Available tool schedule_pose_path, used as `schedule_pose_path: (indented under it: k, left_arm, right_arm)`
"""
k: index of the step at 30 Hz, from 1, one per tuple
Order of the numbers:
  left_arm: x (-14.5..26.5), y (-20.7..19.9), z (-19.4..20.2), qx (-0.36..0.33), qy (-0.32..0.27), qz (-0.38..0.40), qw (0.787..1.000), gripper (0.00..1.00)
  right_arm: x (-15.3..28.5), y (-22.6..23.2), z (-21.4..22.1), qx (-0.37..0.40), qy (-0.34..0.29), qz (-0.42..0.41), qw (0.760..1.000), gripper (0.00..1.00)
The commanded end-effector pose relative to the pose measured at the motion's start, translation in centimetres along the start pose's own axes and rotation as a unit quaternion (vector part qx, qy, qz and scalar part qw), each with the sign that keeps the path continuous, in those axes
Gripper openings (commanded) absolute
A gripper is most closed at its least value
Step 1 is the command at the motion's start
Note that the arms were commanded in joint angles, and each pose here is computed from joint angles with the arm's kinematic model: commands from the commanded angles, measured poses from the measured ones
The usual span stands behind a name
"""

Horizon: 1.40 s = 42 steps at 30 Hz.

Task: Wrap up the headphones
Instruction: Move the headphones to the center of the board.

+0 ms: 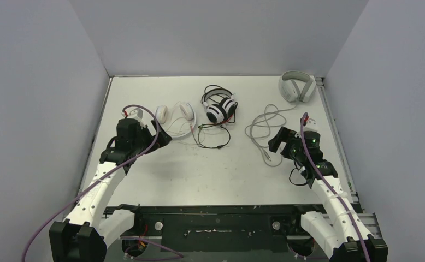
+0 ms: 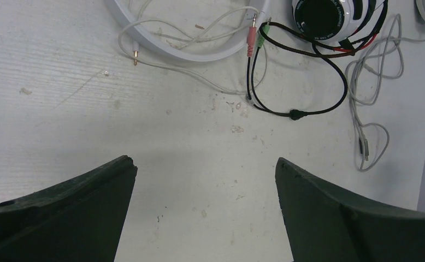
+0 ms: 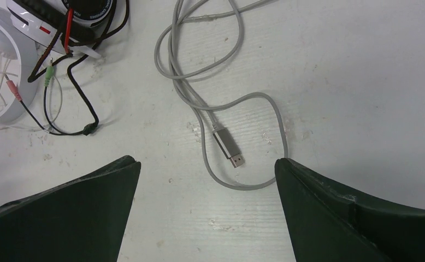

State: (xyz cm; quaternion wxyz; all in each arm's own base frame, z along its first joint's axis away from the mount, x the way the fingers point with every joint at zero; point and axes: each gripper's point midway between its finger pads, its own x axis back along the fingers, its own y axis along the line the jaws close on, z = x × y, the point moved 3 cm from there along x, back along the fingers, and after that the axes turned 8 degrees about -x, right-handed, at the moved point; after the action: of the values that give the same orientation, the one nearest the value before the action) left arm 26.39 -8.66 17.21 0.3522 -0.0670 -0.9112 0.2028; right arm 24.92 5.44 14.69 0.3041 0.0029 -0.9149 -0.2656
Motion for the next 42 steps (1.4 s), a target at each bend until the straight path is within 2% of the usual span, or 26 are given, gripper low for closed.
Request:
schedule_pose_path:
  k: [1, 9, 14, 18, 25, 31, 39, 42]
  left_arm:
    - [0.4, 0.3, -1.1, 0.000, -0.015, -0.020, 1.000, 0.97]
    - [-0.2, 1.7, -0.3, 0.001, 0.009, -0.057, 0.998, 0.97]
    - [-1.0, 1.7, -0.3, 0.001, 0.017, -0.053, 0.998, 0.97]
    - [-1.1, 1.2, -0.7, 0.008, 0.011, -0.042, 0.999, 0.97]
    - [-0.8, 0.8, -1.4, 0.015, -0.016, -0.026, 0.999, 0.97]
    - [0.2, -0.1, -1.7, 0.023, -0.046, 0.007, 0.999, 0.97]
    - [0.7, 0.4, -1.3, 0.021, -0.040, -0.008, 0.999, 0.97]
    - [0.7, 0.5, -1.3, 0.018, -0.041, -0.009, 0.999, 0.97]
  right_arm:
    - [0.1, 0.5, -2.5, -0.001, -0.046, 0.005, 0.999, 1.00]
    - [-1.2, 2.8, -2.3, 0.034, -0.043, 0.009, 0.998, 1.00]
    - [-2.6, 6.5, -1.7, 0.057, -0.040, -0.017, 0.997, 1.00]
    - [-3.8, 11.5, -0.4, 0.095, -0.036, -0.043, 0.994, 1.00]
    - [-8.3, 17.4, 1.5, 0.102, -0.010, -0.074, 0.992, 1.00]
    - [-13.3, 18.9, 2.0, 0.042, -0.030, -0.038, 0.998, 1.00]
    - [-18.1, 19.7, 2.8, 0.037, -0.036, -0.016, 0.999, 1.00]
    - [-19.7, 19.5, 3.4, 0.029, -0.033, -0.004, 0.999, 0.96]
